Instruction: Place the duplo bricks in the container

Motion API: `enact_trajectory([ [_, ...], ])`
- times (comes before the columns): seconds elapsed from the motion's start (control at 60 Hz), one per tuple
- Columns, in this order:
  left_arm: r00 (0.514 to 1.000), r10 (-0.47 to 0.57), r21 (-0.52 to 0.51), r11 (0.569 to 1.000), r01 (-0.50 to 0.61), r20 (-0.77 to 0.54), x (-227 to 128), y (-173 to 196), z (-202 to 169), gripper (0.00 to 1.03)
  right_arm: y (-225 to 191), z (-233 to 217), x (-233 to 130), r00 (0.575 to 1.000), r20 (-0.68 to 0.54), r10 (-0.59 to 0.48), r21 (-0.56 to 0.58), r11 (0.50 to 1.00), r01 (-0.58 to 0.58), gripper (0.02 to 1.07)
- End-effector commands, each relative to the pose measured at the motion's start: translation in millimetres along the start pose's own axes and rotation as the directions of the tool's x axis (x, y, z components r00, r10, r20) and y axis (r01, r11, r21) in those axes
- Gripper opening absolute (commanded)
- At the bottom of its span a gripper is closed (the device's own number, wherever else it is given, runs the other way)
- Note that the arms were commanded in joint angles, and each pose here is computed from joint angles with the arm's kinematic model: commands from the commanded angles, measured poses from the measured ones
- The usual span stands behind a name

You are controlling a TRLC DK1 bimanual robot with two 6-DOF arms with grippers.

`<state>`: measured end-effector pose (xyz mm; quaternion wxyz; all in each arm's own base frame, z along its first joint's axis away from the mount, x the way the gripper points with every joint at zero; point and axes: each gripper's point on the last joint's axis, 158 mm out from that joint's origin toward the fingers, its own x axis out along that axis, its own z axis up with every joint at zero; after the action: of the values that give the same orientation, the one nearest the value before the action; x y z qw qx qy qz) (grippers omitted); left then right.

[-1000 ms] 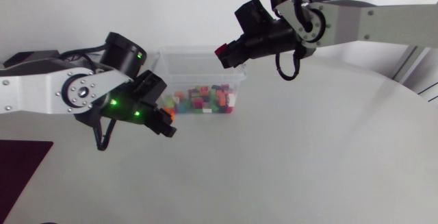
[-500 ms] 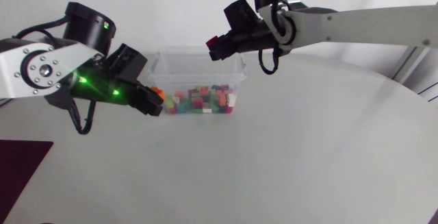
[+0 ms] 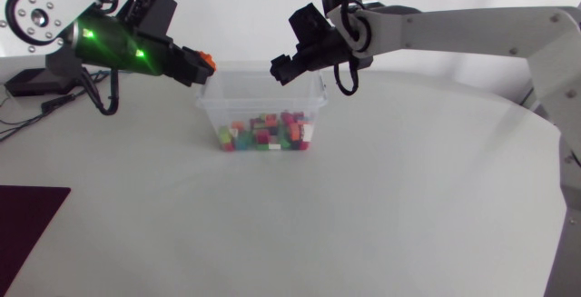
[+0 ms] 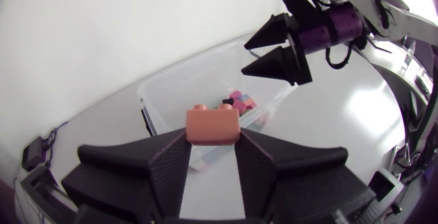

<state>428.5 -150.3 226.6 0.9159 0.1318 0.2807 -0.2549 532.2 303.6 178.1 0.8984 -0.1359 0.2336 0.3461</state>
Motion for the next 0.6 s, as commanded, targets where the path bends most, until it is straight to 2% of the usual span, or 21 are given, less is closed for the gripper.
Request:
enact_trajectory([
  [0.0,1.0,0.006,-0.014,1.0,-0.006,0.029,12.2,11.4,15.1,0.25,1.4,16.0,-20.3,1.0,0.024,-0.016,-0.01,1.0,0.016,1.02],
  [0.2,0.997,0.007,-0.049,0.999,-0.003,0.082,44.0,24.9,39.8,0.25,1.0,24.9,-59.0,0.998,0.052,-0.035,-0.012,0.999,0.036,1.02],
  [0.433,0.991,-0.01,-0.071,0.997,0.019,0.134,81.9,24.1,60.0,0.27,-0.7,12.7,-97.4,0.997,0.055,-0.063,-0.008,0.998,0.064,1.02],
  [0.483,0.99,-0.013,-0.066,0.998,0.023,0.142,87.2,22.4,63.0,0.32,-1.6,10.5,-105.4,0.996,0.059,-0.069,-0.006,0.998,0.07,1.02],
  [0.55,0.989,-0.021,-0.058,0.998,0.029,0.145,99.1,19.0,64.3,0.45,-3.4,6.5,-113.8,0.995,0.057,-0.078,-0.003,0.997,0.078,1.02],
  [0.567,0.989,-0.021,-0.058,0.998,0.03,0.144,103.7,19.7,63.7,0.52,-2.8,5.8,-115.5,0.995,0.057,-0.078,-0.003,0.997,0.078,1.02],
  [0.583,0.99,-0.02,-0.059,0.998,0.028,0.142,105.4,20.1,62.9,0.54,-3.1,5.3,-118.0,0.995,0.058,-0.081,-0.002,0.997,0.081,1.02],
])
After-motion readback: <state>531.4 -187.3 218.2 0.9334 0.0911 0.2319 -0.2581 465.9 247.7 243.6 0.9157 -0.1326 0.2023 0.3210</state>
